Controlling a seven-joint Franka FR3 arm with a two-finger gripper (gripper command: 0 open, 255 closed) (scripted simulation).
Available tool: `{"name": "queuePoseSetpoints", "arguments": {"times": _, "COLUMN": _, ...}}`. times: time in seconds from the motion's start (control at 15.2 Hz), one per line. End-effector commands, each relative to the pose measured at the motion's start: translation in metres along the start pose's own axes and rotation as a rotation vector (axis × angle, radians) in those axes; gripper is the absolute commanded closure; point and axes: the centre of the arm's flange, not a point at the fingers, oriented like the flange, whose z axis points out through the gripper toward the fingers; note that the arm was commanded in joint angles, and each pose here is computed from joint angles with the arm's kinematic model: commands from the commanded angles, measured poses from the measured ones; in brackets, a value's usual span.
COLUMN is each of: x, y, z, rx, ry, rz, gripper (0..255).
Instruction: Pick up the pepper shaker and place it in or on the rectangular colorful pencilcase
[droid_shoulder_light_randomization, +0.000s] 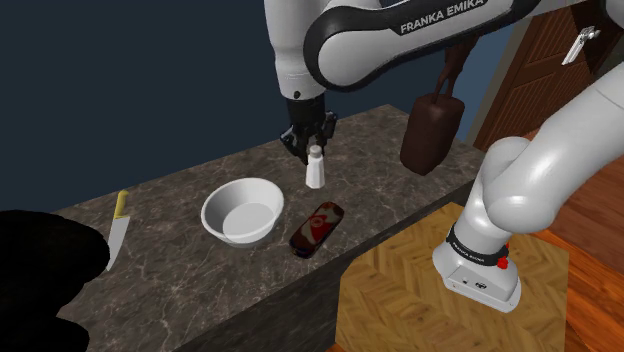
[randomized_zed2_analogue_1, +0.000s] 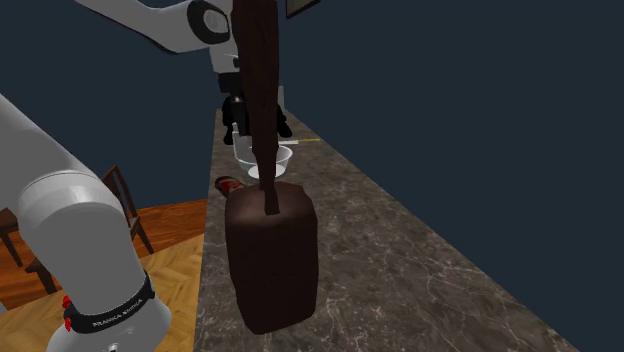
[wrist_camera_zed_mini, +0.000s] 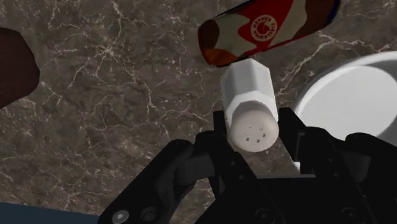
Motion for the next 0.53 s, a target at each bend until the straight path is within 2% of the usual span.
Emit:
{"name": "queuePoseSetpoints", "arguments": {"times": 0.0, "x": -0.024, "y": -0.012, "z": -0.003, "rx": 0.0, "ry": 0.0, "rz": 0.001, "gripper": 255}}
{"name": "queuePoseSetpoints", "arguments": {"times": 0.13, "x": -0.048, "y": -0.025, "z": -0.008, "rx": 0.0, "ry": 0.0, "rz": 0.001, "gripper": 255}}
{"name": "queuePoseSetpoints", "arguments": {"times": 0.46, "x": -0.049, "y": -0.028, "z": 0.018, "rx": 0.0, "ry": 0.0, "rz": 0.001, "gripper": 255}}
